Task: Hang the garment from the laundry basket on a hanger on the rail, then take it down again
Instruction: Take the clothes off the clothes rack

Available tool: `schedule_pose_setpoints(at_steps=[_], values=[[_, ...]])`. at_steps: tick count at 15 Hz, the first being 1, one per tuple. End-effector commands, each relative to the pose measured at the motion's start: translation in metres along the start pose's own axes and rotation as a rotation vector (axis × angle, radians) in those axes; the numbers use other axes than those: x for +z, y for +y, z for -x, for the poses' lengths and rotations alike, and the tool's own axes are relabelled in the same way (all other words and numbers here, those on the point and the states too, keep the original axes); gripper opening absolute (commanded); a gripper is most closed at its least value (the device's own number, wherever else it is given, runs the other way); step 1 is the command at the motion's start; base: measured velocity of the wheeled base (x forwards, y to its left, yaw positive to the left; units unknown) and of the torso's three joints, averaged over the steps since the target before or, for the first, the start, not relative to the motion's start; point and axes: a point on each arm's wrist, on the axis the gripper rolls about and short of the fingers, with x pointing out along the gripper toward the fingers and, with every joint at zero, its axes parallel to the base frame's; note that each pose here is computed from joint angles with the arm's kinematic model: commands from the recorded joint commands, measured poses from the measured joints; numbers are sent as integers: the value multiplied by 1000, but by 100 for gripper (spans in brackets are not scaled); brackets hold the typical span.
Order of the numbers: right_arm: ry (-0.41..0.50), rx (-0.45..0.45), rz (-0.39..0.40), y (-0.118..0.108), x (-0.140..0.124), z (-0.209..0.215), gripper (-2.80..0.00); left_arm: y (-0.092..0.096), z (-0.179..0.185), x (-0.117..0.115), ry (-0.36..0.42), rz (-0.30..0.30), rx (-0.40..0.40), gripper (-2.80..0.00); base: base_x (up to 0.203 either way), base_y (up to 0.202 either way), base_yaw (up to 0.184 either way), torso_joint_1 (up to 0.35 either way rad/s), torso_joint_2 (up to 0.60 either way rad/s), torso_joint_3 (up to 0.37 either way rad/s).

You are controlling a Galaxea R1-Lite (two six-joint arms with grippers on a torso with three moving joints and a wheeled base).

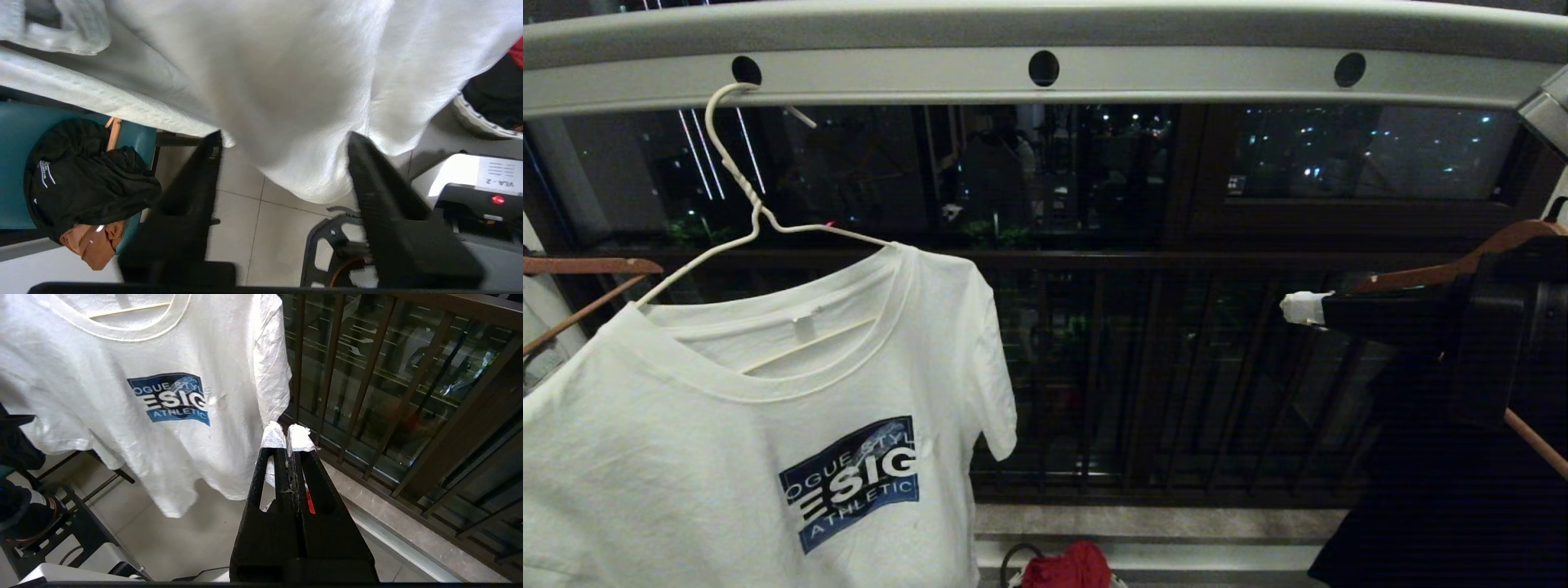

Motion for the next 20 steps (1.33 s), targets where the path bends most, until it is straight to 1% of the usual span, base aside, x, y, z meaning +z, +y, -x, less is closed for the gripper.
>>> schedule_pose_setpoints(at_steps=[1, 2, 3, 4, 6, 8, 9, 10, 11, 13, 14, 16, 17, 18, 19, 20], values=[[0, 2, 0, 0, 0, 0, -280, 3, 20, 5, -34, 5, -18, 0, 0, 0, 0, 0, 0, 0], [1, 1, -1, 0, 0, 0, -280, 4, 30, 7, -58, 9, -61, 0, 0, 0, 0, 0, 0, 0], [3, 2, 0, 0, 0, -1, -280, 4, 42, 6, -87, 14, -97, -75, 0, 0, 0, 0, 0, 0], [1, 1, 0, 0, 0, 0, -280, 3, 53, 4, -111, 16, -131, -280, 0, 0, 0, 0, 0, 0], [3, 0, -1, 0, 0, 0, -280, 1, 66, -2, -163, 15, -181, -280, 0, 0, 0, 0, 0, 0], [0, 1, 0, 0, -2, 5, -280, -2, 76, -7, -240, 11, -220, -280, 0, 0, 0, 0, 0, 0], [-14, -1, 1, 1, -3, 14, -280, -4, 83, -11, -289, 8, -252, -280, 0, 0, 0, 0, 0, 0], [-25, -5, 1, 1, -6, 24, -280, -5, 90, -13, -332, 11, -305, -280, 0, 0, 0, 0, 0, 0], [-30, -7, 1, 2, -9, 35, -280, -7, 93, -14, -356, 31, -349, -280, 0, 0, 0, 0, 0, 0], [-33, -16, 0, 3, -15, 62, -280, -10, 99, -20, -418, 31, -441, -280, 0, 0, 0, 0, 0, 0], [-25, -50, -2, 3, -19, 76, -280, -12, 96, -21, -421, 39, -494, -280, 0, 0, 0, 0, 0, 0], [-29, -155, -3, 2, -26, 99, -280, -15, 97, -24, -448, 53, -595, -280, 0, 0, 0, 0, 0, 0], [-28, -196, -4, 2, -30, 112, -280, -16, 99, -23, -463, 83, -661, -280, 0, 0, 0, 0, 0, 0], [-32, -230, -5, 1, -35, 124, -280, -17, 103, -23, -487, 101, -720, -280, 0, 0, 0, 0, 0, 0], [-45, -277, -8, 1, -39, 137, -280, -18, 111, -25, -533, 103, -782, -280, 0, 0, 0, 0, 0, 0], [-53, -357, -17, -1, -43, 146, -280, -19, 119, -29, -574, 111, -820, -280, 0, 0, 0, 0, 0, 0]])
